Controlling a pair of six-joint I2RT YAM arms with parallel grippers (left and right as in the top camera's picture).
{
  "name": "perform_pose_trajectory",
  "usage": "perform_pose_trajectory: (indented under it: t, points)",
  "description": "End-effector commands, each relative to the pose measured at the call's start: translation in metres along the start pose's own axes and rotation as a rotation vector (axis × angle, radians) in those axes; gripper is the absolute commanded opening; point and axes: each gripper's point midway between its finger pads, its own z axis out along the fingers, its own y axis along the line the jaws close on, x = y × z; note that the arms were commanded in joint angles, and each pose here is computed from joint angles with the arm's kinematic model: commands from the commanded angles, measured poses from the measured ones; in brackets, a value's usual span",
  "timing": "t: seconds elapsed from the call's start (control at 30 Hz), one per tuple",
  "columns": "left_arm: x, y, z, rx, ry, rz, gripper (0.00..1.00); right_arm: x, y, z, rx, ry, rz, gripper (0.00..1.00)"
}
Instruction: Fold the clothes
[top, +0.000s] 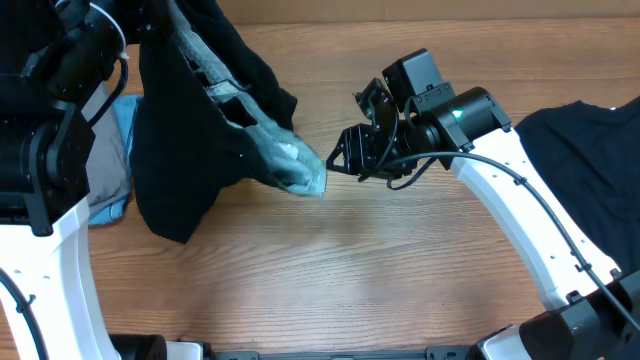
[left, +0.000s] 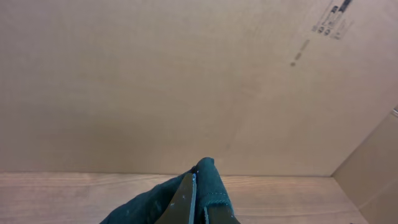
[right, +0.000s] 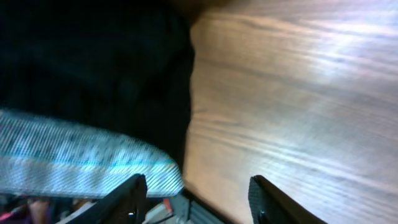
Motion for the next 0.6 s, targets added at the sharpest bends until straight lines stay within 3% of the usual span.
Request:
perform_pose_trajectory:
  t: [0.0,0.23,0.57]
  points:
    - [-0.015,0.009,-0.011,-0.082,-0.063,-0.008,0.04,0.006,0.009,-0.002,-0.051,0.023,0.005,0.58]
    - [-0.014,0.013,-0.006,-0.090,-0.062,-0.092,0.04,-0.003,0.015,-0.001,-0.064,-0.011,-0.024,0.58]
    - [-0.016,0.012,-0.006,-0.085,-0.071,-0.095,0.04,-0.002,0.015,0.025,0.044,-0.062,0.057,0.57]
